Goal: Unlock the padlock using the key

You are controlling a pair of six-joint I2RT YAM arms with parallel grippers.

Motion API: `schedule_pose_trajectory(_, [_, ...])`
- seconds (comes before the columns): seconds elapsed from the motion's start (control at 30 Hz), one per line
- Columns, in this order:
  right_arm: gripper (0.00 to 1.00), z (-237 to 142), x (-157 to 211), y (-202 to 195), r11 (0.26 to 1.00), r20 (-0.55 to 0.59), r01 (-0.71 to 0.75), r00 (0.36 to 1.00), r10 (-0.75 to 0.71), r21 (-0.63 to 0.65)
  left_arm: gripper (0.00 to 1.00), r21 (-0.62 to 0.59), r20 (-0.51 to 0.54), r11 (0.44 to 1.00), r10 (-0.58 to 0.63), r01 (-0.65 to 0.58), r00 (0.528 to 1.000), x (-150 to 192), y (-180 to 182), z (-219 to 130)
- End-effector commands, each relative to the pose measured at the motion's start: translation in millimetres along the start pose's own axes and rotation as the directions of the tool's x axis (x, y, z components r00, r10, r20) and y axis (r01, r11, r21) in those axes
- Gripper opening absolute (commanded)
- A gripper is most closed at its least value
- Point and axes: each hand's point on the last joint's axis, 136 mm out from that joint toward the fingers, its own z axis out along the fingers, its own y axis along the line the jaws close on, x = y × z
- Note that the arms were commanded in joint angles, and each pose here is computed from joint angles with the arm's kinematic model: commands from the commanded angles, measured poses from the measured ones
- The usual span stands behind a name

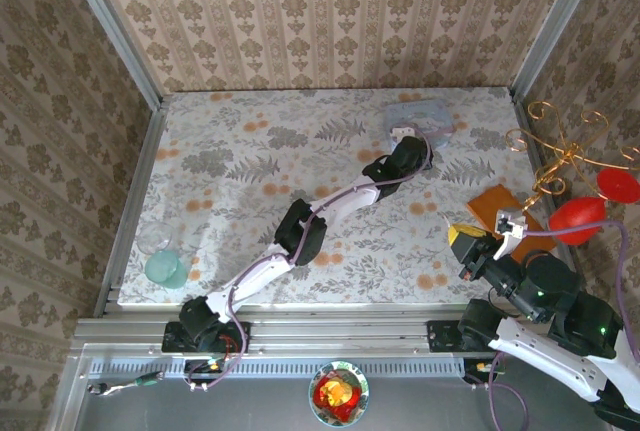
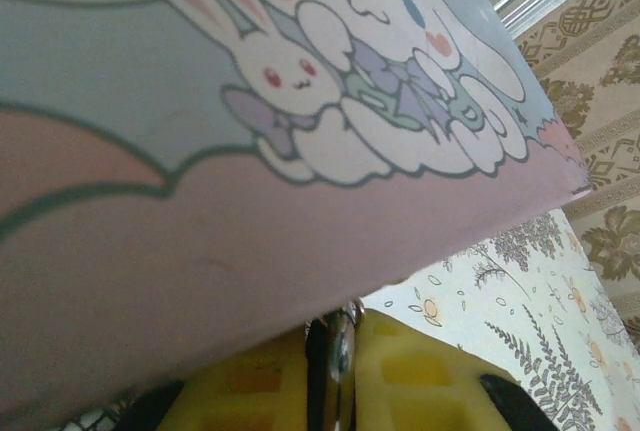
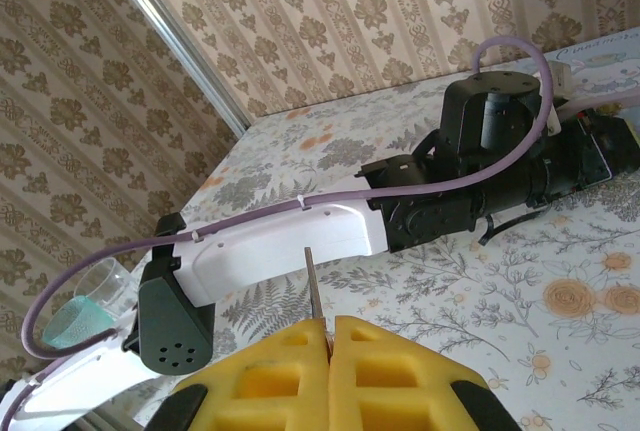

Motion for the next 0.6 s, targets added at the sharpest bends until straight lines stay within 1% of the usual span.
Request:
schedule_pose_trajectory(0.0, [0.00,-1,2,-6,1.000,0.007,-0.017,1.000,0.017,0.024,0.10,-0.095,-0.093,0.995,0.025,-0.034,0.995,26,29,-1])
schedule_pose_trajectory(0.1, [0.00,-1,1,-7,0.999,0.007,-0.021,1.000,0.021,0.034,0.06,-0.100,-0.111,0.993,0.048,-0.060,0.993,18,26,-10])
schedule_pose_trajectory(0.23, [0.00,1,2,-10,0.998,-0.005,-0.021,1.000,0.022,0.059,0.04,-0.111,-0.130,0.991,0.058,-0.073,0.990,5,24,-24])
schedule_pose_trajectory(0.4, [0.00,6,5,-10,0.997,-0.029,-0.019,0.999,0.021,0.076,0.04,-0.129,-0.147,0.990,0.043,-0.062,0.988,-3,35,-48])
schedule_pose_trajectory(0.5, [0.00,11,8,-7,0.997,-0.040,-0.022,0.999,0.025,0.076,0.04,-0.138,-0.148,0.988,0.048,-0.069,0.988,-5,42,-68])
schedule_pose_trajectory(0.57, [0.00,18,11,-3,0.997,-0.068,-0.011,0.998,0.016,0.075,0.04,-0.157,-0.146,0.984,0.063,-0.086,0.987,-6,50,-86])
